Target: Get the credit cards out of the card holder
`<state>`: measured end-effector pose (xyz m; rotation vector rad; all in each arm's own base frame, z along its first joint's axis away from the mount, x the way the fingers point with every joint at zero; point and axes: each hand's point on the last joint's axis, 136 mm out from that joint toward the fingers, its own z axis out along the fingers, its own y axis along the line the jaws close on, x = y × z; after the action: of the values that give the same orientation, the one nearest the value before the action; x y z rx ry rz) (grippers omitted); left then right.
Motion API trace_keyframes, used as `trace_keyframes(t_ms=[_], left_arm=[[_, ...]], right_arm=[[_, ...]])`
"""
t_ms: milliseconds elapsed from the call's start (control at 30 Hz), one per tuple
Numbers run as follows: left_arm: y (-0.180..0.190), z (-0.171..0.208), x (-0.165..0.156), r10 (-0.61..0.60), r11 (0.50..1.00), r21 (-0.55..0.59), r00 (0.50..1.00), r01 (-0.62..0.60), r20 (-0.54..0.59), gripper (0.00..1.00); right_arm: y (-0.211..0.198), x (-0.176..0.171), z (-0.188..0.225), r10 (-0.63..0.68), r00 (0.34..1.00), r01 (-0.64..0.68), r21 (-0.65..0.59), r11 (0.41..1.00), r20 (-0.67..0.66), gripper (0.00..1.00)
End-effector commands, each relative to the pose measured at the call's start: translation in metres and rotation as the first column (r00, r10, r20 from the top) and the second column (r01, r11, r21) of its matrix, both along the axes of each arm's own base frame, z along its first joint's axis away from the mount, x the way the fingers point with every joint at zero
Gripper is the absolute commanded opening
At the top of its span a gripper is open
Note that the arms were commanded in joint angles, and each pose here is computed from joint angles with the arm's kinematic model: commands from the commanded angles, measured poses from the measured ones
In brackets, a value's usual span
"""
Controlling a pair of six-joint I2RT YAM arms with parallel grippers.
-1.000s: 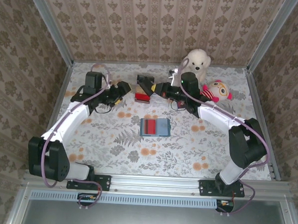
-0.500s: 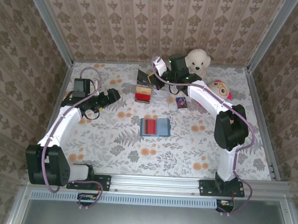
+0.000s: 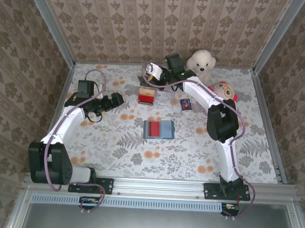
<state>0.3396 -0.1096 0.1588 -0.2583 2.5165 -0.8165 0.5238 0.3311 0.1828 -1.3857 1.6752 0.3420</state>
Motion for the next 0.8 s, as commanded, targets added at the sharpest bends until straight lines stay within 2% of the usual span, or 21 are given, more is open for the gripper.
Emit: trace_keyframes(t_ms=[0,233,467,767], left_arm=[[0.0,-0.006,-0.001,-0.013,1.0,0.006,1.0,0.013,-0.018,1.0],[-0.005,-0.018,0.002,-0.019,1.0,-0.01,0.998,0.019,-0.057,1.0],[-0.008,-0.021,0.002,-0.021,1.0,-0.023,0.997,0.019,-0.07,1.0],[-0.011,-0.022,0.003,-0.023,0.999,-0.031,0.997,0.021,-0.074,1.0]], right_arm=[[-0.004,0.01,0.004,0.055,0.997,-0.054,-0.022,0.998,0.053,0.0],[-0.005,0.016,-0.002,0.115,0.993,-0.115,0.004,0.993,0.042,0.0],[-0.006,0.022,-0.014,0.148,0.988,-0.147,-0.031,0.989,0.048,0.0],[-0.006,0.016,0.0,0.169,0.985,-0.17,0.025,0.985,0.026,0.0]])
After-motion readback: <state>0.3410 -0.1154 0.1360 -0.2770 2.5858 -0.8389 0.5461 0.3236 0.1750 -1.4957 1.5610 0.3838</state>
